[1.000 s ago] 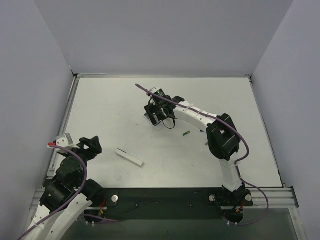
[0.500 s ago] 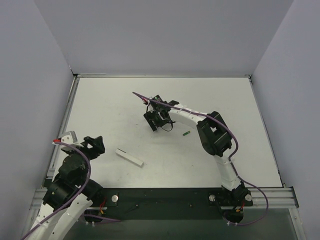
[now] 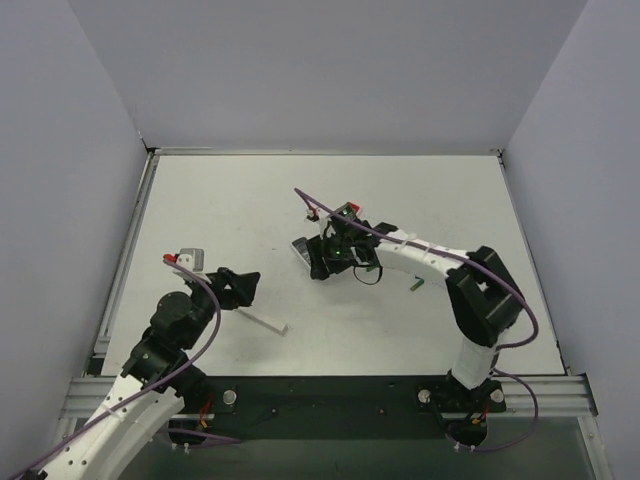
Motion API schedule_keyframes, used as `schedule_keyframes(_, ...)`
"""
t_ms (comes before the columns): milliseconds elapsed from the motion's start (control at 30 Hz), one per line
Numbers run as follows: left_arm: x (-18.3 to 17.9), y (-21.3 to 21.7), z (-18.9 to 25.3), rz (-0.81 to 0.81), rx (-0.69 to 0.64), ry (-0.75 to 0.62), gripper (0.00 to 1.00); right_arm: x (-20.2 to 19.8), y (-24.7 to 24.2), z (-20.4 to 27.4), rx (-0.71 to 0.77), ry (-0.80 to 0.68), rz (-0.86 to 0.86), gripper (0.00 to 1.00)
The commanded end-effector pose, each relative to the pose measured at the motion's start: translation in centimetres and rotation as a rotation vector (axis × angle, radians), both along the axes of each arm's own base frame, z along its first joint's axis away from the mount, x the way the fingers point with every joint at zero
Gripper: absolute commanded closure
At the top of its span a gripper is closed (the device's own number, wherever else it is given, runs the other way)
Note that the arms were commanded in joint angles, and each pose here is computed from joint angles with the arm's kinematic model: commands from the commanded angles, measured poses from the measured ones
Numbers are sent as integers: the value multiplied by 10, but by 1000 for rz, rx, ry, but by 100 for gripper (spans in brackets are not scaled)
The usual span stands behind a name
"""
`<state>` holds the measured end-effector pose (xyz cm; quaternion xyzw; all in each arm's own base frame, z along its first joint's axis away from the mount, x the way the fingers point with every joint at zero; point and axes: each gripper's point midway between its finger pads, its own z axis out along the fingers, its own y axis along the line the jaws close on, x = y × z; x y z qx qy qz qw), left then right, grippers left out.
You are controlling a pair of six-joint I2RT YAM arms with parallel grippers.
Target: Load the batteries into the remote control
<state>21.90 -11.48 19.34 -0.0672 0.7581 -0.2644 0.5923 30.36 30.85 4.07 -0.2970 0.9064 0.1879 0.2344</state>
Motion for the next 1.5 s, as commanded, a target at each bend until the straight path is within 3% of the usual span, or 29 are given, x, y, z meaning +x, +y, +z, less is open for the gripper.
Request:
schedule_keyframes(0,4,-49,59,-217,-194,-204,7,-25,37,102,402,-65,64,86)
schedule_keyframes(233,8,-86,92,-382,-299,-314,4,-79,45,160,696,-9,143,86)
schedule_keyframes(600,14,-110,99,-474,-482,-263,4,-126,45,204,896,-11,257,86)
schedule_keyframes(767,14,-98,95,-409,-604,-229,5,-130,43,217,951,-23,254,86)
schedule_keyframes(1267,-16,-107,122,-582,-762,-238,10,-149,52,237,1070,67,349,85)
schedule_keyframes(1467,-23,-105,132,-609,-815,-241,21,-150,55,236,1072,86,372,86)
